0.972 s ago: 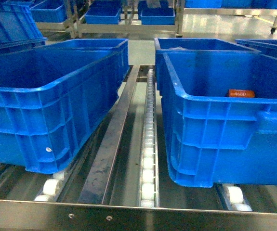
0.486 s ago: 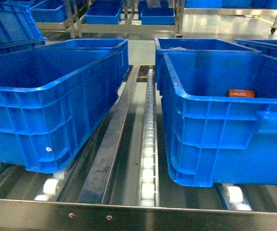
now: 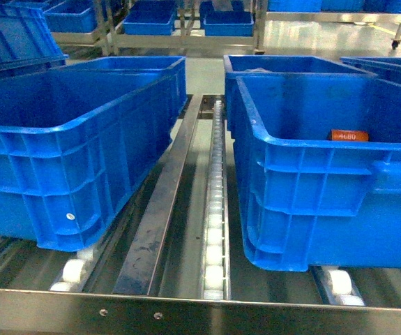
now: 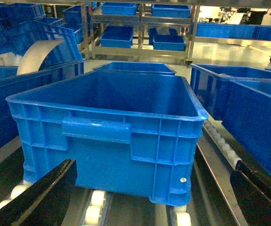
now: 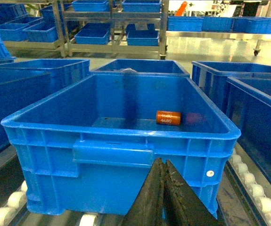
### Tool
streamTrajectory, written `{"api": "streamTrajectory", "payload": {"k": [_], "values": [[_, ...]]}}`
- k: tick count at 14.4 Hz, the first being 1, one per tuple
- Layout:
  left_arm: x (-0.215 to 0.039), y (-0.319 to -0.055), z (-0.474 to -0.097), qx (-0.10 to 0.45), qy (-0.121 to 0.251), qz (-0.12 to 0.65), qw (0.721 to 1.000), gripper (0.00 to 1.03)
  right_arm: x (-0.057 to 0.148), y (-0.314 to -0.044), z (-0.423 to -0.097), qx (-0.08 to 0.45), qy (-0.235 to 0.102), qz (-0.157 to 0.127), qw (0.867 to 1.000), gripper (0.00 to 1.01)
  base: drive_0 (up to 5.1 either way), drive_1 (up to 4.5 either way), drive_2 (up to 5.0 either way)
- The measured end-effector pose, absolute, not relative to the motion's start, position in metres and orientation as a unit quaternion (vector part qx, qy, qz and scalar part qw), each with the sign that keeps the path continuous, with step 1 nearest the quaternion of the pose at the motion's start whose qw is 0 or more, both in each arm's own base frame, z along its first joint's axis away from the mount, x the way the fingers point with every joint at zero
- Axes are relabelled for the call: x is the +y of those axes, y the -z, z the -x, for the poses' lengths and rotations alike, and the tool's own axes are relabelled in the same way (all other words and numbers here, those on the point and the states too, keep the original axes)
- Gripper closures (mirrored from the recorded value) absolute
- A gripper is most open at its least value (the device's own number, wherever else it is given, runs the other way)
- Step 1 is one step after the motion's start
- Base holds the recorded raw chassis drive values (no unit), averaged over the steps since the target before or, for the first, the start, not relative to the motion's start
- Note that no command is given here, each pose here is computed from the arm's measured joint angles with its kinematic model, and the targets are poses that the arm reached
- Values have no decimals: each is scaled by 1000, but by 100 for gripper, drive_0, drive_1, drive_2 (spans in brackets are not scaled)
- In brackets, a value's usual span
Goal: Sort blue parts and orange caps into right shelf containers
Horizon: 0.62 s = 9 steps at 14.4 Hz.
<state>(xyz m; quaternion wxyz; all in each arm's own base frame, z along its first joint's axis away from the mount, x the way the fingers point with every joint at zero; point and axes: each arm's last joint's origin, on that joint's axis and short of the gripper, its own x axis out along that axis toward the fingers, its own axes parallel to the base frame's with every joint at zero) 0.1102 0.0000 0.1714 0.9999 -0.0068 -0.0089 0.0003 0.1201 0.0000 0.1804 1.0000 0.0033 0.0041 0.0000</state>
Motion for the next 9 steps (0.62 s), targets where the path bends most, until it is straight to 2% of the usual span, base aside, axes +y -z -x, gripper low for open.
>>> {"api": "streamTrajectory", "payload": {"k": [7, 9], "values": [[0, -171, -110, -9, 0, 7, 1000, 5, 0, -170, -109, -7, 0, -3, 1000, 99, 0, 0, 0], [0, -171, -110, -8, -1, 7, 1000, 5, 0, -164, -100, 20, -1, -3, 1000, 99, 0, 0, 0]]}}
